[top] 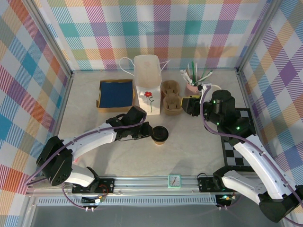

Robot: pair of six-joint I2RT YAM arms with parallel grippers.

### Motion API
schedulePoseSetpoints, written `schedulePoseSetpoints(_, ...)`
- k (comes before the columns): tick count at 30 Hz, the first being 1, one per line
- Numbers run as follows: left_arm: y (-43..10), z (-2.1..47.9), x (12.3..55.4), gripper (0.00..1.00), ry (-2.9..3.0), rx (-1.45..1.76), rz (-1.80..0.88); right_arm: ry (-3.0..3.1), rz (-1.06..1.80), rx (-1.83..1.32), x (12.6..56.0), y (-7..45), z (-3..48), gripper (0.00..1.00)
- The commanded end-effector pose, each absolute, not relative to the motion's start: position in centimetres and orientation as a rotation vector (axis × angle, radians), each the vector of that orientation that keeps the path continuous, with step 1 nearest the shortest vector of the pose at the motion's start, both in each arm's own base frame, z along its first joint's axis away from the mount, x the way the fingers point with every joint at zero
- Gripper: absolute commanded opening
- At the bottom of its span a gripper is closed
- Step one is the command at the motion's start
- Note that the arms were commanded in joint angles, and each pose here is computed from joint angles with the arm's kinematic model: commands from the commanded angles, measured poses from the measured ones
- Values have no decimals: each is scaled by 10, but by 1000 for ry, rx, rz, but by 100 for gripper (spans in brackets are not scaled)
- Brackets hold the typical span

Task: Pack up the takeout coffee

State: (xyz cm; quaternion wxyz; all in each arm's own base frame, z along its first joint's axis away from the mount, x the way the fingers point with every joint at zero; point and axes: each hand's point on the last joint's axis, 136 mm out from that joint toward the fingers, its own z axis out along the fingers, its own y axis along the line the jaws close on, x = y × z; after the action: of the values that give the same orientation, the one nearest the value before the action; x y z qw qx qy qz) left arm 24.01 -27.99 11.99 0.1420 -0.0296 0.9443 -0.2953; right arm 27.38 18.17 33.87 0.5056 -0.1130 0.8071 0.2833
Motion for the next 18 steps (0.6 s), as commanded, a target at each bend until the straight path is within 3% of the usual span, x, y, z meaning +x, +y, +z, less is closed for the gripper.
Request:
schedulePoseSetpoints(1, -277, 116, 238, 16, 2732, -65, -796, 1897, 709, -277, 271, 182, 351, 43)
schedulePoseSetpoints(18, -276, 110, 238, 21, 2730, -63, -776, 1906, 709, -286, 271, 183, 345, 52)
